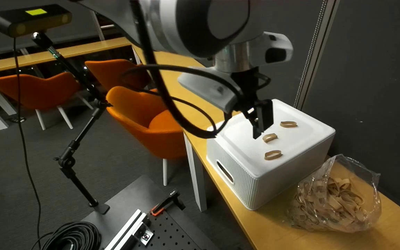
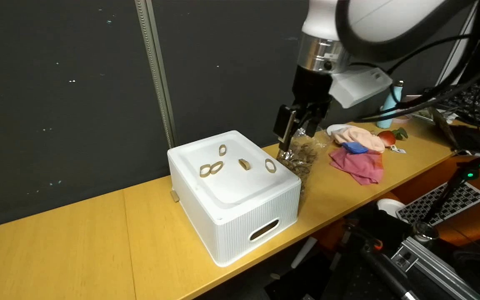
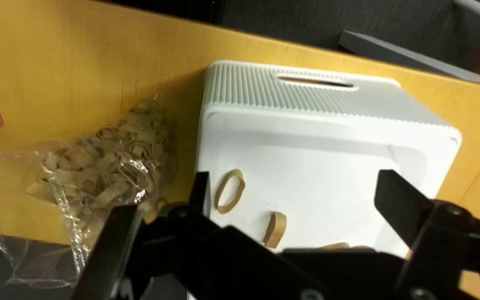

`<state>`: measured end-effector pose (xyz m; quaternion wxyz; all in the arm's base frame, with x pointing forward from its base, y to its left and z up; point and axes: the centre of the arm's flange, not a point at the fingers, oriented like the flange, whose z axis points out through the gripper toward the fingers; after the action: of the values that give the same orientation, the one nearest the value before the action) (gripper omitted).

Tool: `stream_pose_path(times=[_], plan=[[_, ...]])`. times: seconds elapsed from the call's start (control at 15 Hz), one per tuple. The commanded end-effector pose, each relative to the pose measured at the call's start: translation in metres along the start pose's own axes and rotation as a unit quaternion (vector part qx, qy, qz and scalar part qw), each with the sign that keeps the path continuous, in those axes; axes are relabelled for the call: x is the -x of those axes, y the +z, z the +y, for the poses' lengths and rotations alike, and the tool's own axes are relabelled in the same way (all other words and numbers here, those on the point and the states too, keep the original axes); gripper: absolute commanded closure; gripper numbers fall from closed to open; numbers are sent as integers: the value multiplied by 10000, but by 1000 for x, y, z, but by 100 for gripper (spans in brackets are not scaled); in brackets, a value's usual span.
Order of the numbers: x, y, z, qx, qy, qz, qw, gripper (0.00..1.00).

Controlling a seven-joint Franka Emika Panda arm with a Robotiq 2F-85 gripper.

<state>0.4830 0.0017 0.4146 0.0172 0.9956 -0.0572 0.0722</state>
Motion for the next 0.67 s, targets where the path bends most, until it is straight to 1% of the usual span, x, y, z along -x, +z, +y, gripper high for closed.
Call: stream_pose_path(times=[0.0, 0.27, 0.47, 0.6], plan=[[-82, 46, -9, -206, -147, 53, 9997, 0], [-119, 80, -31, -240, -246, 201, 9992, 0], [-138, 98, -50, -313, -369, 371, 9981, 0], [-146, 109, -62, -391, -412, 393, 9976, 0]])
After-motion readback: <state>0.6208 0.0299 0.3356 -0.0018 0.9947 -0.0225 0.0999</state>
